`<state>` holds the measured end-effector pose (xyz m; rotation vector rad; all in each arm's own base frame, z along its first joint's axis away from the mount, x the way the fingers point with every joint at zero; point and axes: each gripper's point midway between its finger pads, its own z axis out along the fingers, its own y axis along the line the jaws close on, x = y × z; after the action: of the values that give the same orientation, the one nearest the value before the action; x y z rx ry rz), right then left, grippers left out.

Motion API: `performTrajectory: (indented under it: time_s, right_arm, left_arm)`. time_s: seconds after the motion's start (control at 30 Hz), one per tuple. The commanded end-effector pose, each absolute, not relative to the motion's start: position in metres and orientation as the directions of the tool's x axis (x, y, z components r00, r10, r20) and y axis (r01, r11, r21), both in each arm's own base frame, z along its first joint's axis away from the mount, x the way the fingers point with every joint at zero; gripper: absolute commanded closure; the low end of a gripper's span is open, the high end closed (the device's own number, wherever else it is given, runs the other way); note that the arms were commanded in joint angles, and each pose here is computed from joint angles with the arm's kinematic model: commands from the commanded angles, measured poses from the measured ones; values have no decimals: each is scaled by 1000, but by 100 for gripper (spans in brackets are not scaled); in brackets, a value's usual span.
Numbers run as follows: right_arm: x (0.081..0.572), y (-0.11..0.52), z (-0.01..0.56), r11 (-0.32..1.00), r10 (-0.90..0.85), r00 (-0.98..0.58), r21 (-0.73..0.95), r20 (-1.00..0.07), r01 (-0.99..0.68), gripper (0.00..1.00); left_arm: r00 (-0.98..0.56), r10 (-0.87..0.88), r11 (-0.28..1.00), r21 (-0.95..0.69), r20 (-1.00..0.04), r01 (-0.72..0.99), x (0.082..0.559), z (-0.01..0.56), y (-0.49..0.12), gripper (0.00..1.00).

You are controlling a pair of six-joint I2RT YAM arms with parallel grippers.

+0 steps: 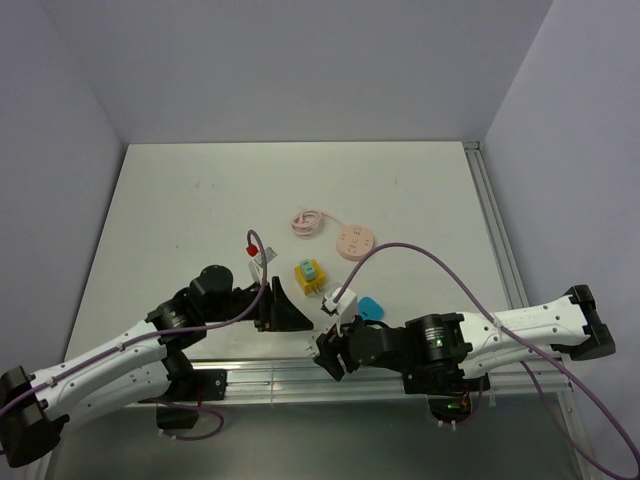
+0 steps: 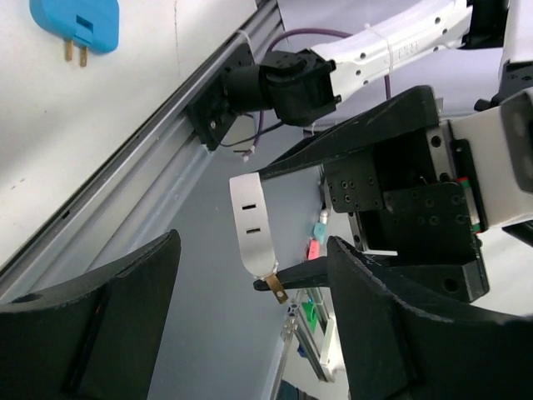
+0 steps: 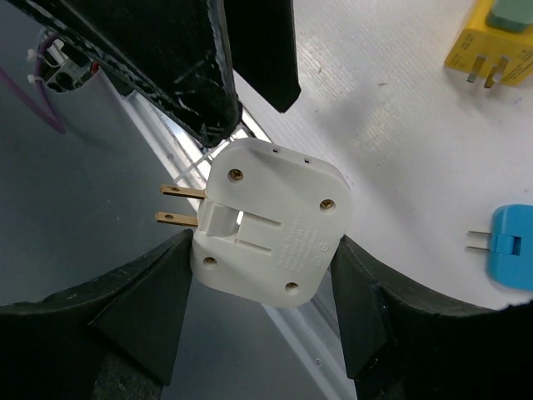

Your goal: Insert the plug

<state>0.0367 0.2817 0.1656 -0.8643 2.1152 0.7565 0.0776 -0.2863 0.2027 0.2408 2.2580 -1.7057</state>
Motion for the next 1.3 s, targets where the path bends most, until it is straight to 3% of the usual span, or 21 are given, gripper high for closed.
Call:
performTrajectory:
  time_s: [0.0, 0.43, 0.53, 0.6, 0.63, 0.67, 0.7, 0.77, 0.87, 1.0, 1.17, 1.27]
  right_arm:
    - [40, 291, 199, 572, -277, -478, 257, -834, -779, 93]
    - [45, 295, 210, 571, -256, -447, 239, -857, -786, 93]
    - [47, 295, 215, 575, -246, -443, 238, -862, -783, 93]
    - [48, 293, 215, 582, -243, -447, 239, -861, -777, 91]
    - [47, 293, 215, 584, -239, -453, 246, -859, -774, 83]
    - [47, 292, 214, 586, -238, -457, 249, -857, -771, 77]
    - [48, 290, 213, 595, -231, -467, 256, -854, -762, 68]
    - [48, 287, 206, 615, -221, -496, 275, -840, -739, 41]
    - [50, 280, 201, 661, -187, -552, 311, -813, -683, 31]
    - [51, 264, 194, 710, -115, -639, 387, -761, -589, 28]
    - [56, 246, 195, 748, 114, -765, 561, -634, -354, 26]
    - [55, 252, 205, 671, 244, -830, 705, -502, -230, 27]
  left_arm:
    - [-934, -20, 180, -920, -357, 348, 70, 220, -293, 24]
    - [-936, 26, 155, -924, -350, 350, 66, 214, -308, 33]
    - [-940, 47, 150, -928, -338, 341, 62, 210, -313, 43]
    - [-941, 51, 145, -929, -336, 340, 60, 208, -313, 56]
    - [-938, 46, 139, -927, -344, 347, 60, 210, -312, 61]
    - [-934, 26, 145, -923, -357, 357, 63, 211, -312, 76]
    - [-929, 11, 153, -918, -369, 367, 66, 214, -311, 85]
    - [-914, -44, 234, -894, -403, 383, 78, 209, -305, 100]
    - [-871, -112, 320, -847, -478, 424, 94, 212, -294, 100]
    - [-777, -228, 428, -777, -587, 461, 121, 214, -275, 100]
    - [-642, -319, 405, -713, -697, 573, 131, 239, -261, 100]
    - [-553, -362, 351, -659, -750, 665, 129, 257, -258, 100]
